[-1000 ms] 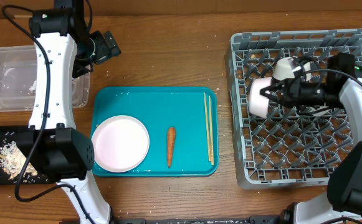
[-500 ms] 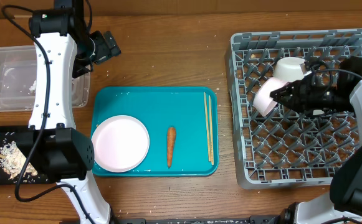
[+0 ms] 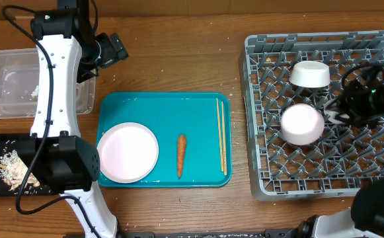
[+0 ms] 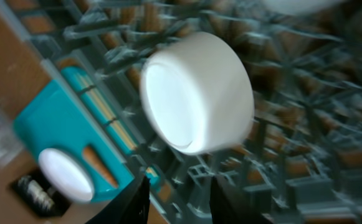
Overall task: Sort waste into correct bins and load items into the dishwasher
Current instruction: 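Grasp the dish, carry it right and set it in the rack, then move the right gripper to the chopsticks and grasp one, then carry the chopstick right and drop it into the rack, then move the right gripper back and grasp the second chopstick, then carry the second chopstick right and drop it into the rack, then move the right gripper over the tray, then retract it right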
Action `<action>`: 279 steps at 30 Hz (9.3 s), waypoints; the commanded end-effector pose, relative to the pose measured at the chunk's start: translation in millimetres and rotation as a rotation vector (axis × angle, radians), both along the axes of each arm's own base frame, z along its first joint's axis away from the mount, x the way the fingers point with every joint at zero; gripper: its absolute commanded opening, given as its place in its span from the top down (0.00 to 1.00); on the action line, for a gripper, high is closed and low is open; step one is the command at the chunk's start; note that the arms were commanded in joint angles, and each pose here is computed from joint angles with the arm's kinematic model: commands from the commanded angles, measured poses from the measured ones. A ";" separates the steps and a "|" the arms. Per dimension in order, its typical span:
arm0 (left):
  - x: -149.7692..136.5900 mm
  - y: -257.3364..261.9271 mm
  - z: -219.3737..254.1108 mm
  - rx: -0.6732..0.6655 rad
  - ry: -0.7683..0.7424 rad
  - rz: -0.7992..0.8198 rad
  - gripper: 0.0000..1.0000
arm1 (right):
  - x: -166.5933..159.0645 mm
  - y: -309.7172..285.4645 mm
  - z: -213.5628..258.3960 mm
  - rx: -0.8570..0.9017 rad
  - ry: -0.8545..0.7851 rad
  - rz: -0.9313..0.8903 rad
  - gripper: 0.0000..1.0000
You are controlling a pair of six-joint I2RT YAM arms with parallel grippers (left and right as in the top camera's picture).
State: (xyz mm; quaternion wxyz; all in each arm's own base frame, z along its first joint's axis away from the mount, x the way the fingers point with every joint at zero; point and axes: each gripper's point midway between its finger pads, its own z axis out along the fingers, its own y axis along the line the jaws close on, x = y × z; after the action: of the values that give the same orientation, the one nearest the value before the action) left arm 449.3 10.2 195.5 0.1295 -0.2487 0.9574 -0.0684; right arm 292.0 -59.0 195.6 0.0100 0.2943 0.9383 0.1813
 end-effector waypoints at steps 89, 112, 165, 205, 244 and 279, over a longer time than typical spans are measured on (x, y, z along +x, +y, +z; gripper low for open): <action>-0.9 -4.4 6.8 -0.006 -0.016 0.000 0.00 | 47.4 294.1 -181.1 -0.320 0.081 0.642 0.96; -0.9 -4.3 6.8 -0.006 -0.016 0.000 0.00 | 111.6 161.8 11.9 -0.416 -0.256 0.530 0.96; -0.9 -4.3 6.8 -0.006 -0.016 0.000 0.00 | 61.1 293.2 -135.4 -0.236 -0.173 0.632 0.20; -0.9 -4.3 6.8 -0.006 -0.016 0.000 0.00 | 62.2 278.3 -114.4 -0.307 -0.050 0.568 0.96; -0.9 -4.3 6.8 -0.006 -0.016 0.000 0.00 | 103.8 153.1 -9.4 -0.226 -0.237 0.498 0.40; -0.9 -4.4 6.8 -0.006 -0.016 0.000 0.00 | 93.8 200.8 66.2 -0.371 -0.360 0.368 0.00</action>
State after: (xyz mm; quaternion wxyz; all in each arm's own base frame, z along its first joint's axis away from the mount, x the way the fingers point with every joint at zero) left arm 449.2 9.5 195.1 0.1289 -0.2480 0.9577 -0.0684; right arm 352.7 208.1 208.6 0.1043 0.0019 0.9887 0.1074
